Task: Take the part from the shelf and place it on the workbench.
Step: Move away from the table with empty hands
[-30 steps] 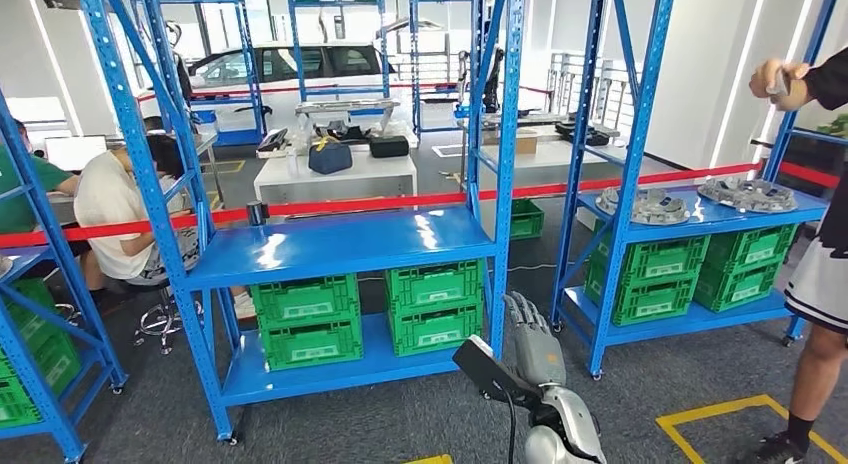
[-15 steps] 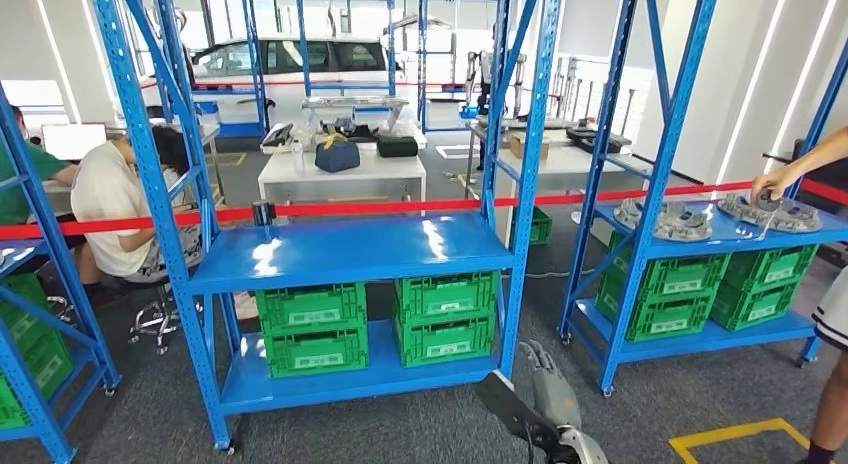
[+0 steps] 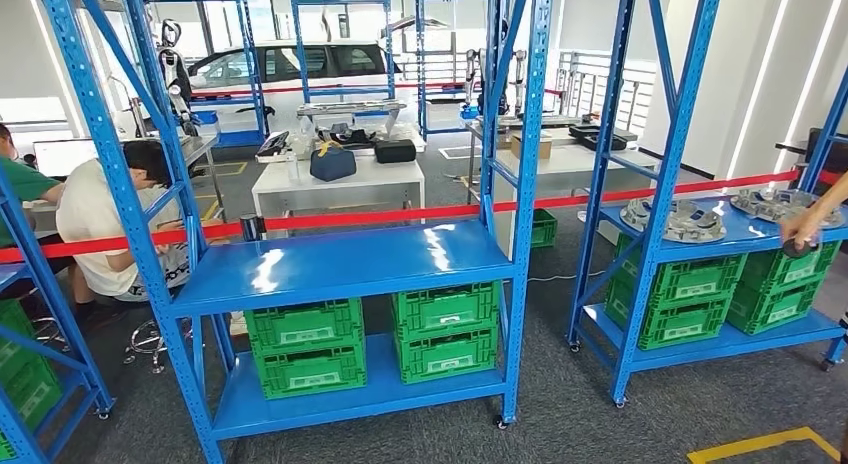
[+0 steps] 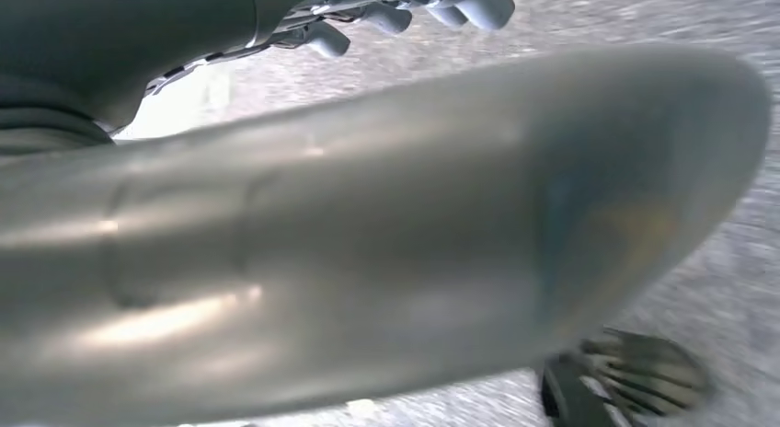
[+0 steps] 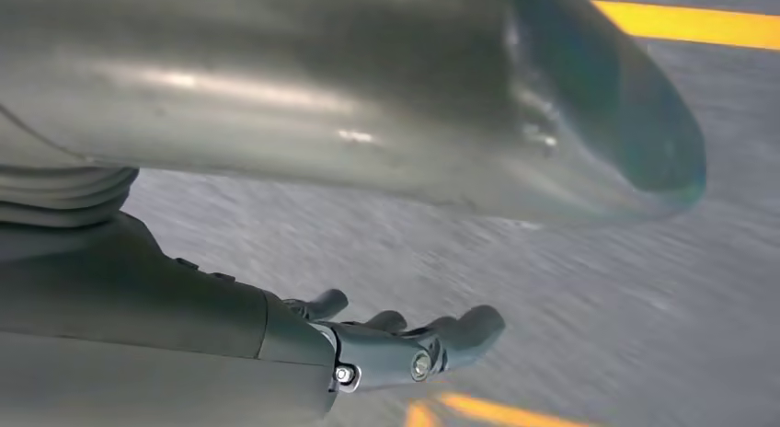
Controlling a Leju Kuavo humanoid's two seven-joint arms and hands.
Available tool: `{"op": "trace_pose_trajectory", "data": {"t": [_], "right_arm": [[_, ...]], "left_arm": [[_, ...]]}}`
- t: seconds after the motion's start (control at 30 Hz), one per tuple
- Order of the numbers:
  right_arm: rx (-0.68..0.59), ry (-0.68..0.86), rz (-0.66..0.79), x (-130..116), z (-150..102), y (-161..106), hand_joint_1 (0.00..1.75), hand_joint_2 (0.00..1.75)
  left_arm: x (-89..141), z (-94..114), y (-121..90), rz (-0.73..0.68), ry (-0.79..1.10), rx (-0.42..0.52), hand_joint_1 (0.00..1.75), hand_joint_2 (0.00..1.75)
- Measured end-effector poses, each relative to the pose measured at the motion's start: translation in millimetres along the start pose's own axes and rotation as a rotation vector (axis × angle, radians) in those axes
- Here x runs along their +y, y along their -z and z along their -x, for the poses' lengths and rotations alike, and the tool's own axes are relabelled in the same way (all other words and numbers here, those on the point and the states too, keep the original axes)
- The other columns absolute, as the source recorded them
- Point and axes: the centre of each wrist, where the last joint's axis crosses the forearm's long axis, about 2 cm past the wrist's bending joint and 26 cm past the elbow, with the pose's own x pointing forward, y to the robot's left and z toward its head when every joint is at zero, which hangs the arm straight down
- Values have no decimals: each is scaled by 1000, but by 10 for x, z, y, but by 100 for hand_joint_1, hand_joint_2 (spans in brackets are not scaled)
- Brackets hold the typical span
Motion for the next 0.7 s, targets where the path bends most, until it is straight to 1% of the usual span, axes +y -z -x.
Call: {"op": "trace_pose_trajectory", "data": {"t": [0.03, 0.1, 0.17, 0.3, 0.37, 0.47, 0.7], "right_arm": [[67, 21, -31, 86, 143, -46, 0, 87], [183, 54, -92, 258, 409, -152, 0, 175], [274, 83, -146, 401, 610, -253, 0, 175], [448, 151, -249, 647, 885, -435, 0, 175], [500, 172, -277, 740, 989, -514, 0, 175], [535, 187, -296, 823, 1072, -586, 0, 175], [561, 200, -312, 850, 1099, -609, 0, 175]], "left_arm": [[6, 2, 1, 3, 0, -4, 0, 0], [29, 39, 7, 7, 1, -3, 0, 87], [54, 75, 13, 9, 0, 2, 0, 175], [94, 81, 21, 9, 5, 20, 0, 175], [105, 85, 23, 9, 7, 30, 0, 175], [113, 69, 24, 8, 6, 31, 0, 175], [120, 50, 25, 7, 6, 28, 0, 175]]}}
